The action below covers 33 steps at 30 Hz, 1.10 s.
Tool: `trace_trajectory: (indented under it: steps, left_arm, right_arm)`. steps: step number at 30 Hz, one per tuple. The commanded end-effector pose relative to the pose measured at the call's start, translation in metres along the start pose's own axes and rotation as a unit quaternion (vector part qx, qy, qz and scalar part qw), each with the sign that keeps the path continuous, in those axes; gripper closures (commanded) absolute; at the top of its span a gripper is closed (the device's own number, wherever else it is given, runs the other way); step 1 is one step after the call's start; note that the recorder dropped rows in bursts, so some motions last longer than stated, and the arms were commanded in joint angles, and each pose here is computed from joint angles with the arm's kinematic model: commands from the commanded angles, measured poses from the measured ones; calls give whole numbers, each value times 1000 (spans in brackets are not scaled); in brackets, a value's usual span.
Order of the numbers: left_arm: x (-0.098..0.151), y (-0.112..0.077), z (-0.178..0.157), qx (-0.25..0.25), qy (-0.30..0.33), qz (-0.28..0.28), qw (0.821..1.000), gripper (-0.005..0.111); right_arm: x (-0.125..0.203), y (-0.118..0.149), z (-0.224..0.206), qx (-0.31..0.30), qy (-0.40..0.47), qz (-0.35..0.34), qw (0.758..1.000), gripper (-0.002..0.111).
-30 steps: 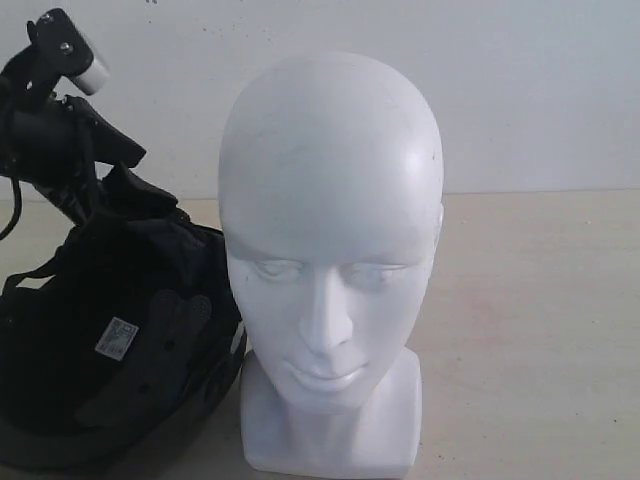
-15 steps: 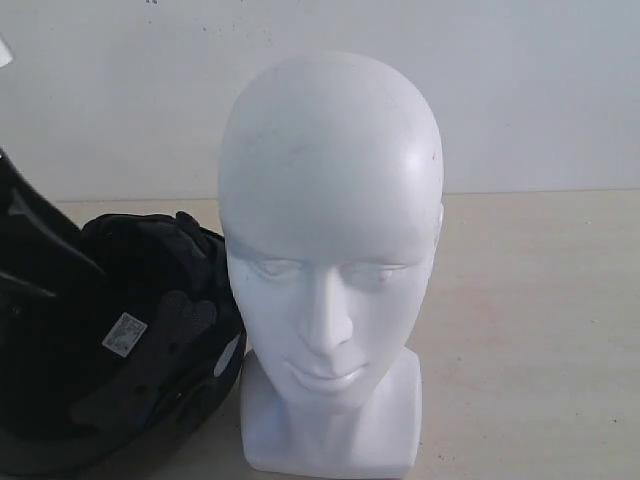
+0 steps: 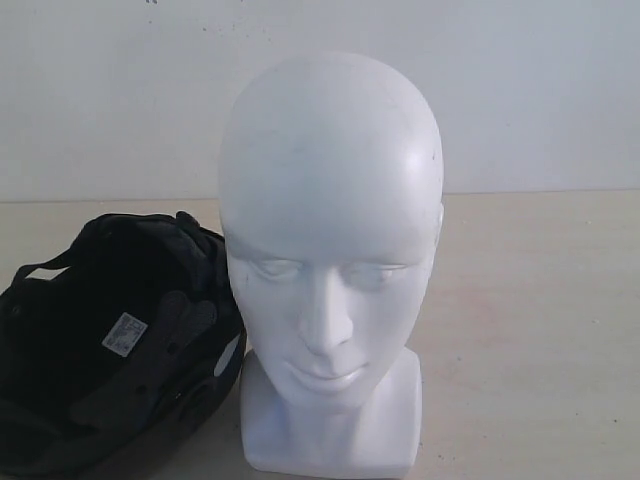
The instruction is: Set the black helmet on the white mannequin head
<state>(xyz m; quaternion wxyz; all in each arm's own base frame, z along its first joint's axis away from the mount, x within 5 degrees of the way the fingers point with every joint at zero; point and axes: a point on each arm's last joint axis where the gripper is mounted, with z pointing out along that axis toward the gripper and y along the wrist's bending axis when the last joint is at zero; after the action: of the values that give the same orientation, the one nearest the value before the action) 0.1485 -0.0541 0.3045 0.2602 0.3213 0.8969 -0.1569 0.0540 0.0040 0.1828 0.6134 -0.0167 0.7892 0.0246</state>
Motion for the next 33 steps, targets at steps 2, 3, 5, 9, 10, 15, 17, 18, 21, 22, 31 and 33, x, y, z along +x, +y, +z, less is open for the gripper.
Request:
trace_trajectory:
  steps: [2, 3, 5, 9, 10, 15, 17, 18, 21, 22, 31, 33]
  left_arm:
    - [13, -3, 23, -6, -23, -21, 1000, 39]
    - [14, -2, 26, -14, -29, -19, 999, 39]
    - [15, -2, 30, -16, -35, -20, 999, 39]
    - [12, -5, 35, -24, -57, -17, 998, 39]
    - [11, -5, 35, -26, -62, -18, 998, 39]
    - [8, -8, 38, -30, -65, -31, 997, 39]
    - [8, -11, 39, -22, -64, -49, 997, 39]
    - [8, -15, 40, -9, -57, -64, 996, 39]
    - [7, -25, 41, 17, -54, -103, 993, 50]
    - [5, -24, 41, 13, -69, -75, 995, 55]
    - [1, -9, 62, -25, -35, -34, 999, 30]
    - [2, -4, 74, -29, -7, -37, 999, 30]
  right_arm:
    - [-1, 0, 0, 2, -7, -2, 1000, 109]
    - [-1, 0, 0, 2, -7, -2, 1000, 109]
    - [-1, 0, 0, 2, -7, -2, 1000, 109]
    - [-1, 0, 0, 2, -7, -2, 1000, 109]
    - [-1, 0, 0, 2, -7, -2, 1000, 109]
    - [-1, 0, 0, 2, -7, -2, 1000, 109]
    - [-1, 0, 0, 2, -7, -2, 1000, 109]
    - [-1, 0, 0, 2, -7, -2, 1000, 109]
    - [-1, 0, 0, 2, -7, -2, 1000, 109]
    - [-1, 0, 0, 2, -7, -2, 1000, 109]
    - [-1, 0, 0, 2, -7, -2, 1000, 109]
    - [-1, 0, 0, 2, -7, -2, 1000, 109]
